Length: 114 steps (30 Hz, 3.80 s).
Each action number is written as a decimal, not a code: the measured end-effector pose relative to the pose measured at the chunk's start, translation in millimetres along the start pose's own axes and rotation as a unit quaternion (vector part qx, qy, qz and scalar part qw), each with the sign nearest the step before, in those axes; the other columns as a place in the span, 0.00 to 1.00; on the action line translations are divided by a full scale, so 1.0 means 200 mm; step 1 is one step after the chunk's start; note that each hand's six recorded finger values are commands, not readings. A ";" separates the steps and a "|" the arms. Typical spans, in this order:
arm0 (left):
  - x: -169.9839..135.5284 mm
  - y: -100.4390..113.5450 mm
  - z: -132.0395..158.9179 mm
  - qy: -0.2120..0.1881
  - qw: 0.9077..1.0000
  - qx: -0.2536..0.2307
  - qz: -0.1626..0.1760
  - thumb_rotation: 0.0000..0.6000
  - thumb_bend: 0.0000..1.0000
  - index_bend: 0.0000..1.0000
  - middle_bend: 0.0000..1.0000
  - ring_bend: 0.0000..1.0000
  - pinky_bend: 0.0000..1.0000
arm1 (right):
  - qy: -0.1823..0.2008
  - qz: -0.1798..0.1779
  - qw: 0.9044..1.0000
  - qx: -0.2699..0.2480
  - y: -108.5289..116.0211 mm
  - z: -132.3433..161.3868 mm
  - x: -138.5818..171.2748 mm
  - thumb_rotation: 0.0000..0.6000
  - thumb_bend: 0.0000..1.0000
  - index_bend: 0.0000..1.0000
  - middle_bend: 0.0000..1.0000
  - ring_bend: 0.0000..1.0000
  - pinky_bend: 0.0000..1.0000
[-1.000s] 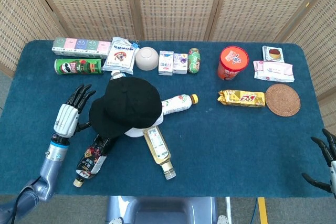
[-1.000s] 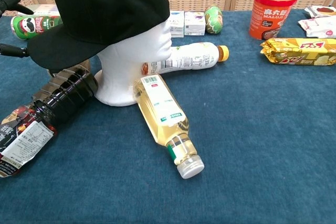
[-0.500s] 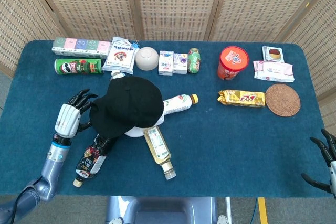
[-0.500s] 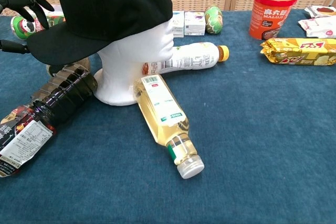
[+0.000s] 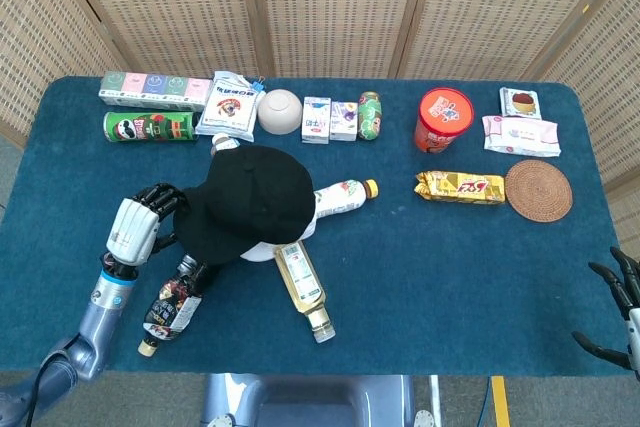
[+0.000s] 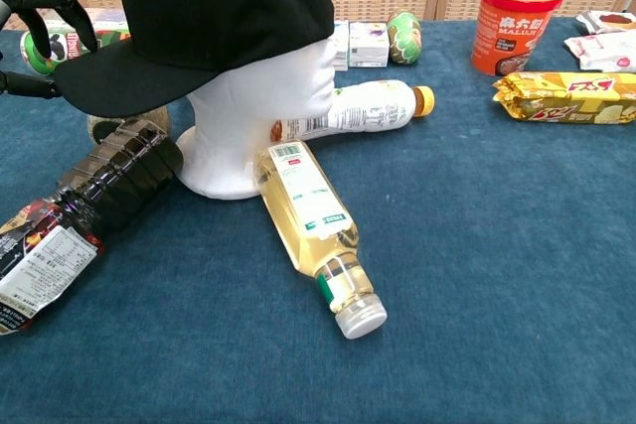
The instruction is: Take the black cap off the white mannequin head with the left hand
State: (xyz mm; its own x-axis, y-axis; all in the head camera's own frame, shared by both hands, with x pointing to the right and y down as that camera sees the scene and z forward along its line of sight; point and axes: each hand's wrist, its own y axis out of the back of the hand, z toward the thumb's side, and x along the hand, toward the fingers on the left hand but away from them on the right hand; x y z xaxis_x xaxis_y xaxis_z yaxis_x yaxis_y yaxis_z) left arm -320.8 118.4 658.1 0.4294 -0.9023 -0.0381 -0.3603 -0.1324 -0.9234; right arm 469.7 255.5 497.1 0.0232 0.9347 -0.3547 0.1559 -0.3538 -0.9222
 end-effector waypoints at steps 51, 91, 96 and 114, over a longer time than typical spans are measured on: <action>0.44 0.53 0.27 -0.020 0.980 -0.030 0.194 1.00 0.53 0.77 0.54 0.42 0.59 | 0.000 0.001 1.000 0.000 0.00 0.00 0.00 1.00 0.00 0.15 0.00 0.00 0.00; 0.03 0.73 -0.76 0.226 0.953 -0.025 0.198 1.00 0.52 0.77 0.54 0.42 0.59 | 0.028 0.035 0.999 -0.010 -0.06 0.07 0.04 1.00 0.00 0.15 0.00 0.00 0.00; -0.03 0.59 -0.73 0.219 0.963 -0.013 0.154 1.00 0.50 0.77 0.54 0.42 0.59 | 0.028 0.038 0.999 -0.006 -0.08 0.08 0.04 1.00 0.00 0.15 0.00 0.00 0.00; -0.20 0.36 -0.73 0.212 0.976 0.042 -0.027 1.00 0.08 0.02 0.00 0.00 0.11 | 0.034 0.040 0.999 -0.009 -0.08 0.09 0.04 1.00 0.00 0.15 0.00 0.00 0.00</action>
State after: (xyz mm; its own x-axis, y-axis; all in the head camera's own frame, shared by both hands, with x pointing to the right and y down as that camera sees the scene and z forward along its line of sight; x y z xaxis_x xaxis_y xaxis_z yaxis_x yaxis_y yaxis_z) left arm -484.9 85.2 649.3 0.0590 -0.9858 0.1569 -0.2701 -0.1671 -0.9482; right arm 450.7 268.7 505.6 0.1029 0.9042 -0.4146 0.1687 -0.4267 -0.8885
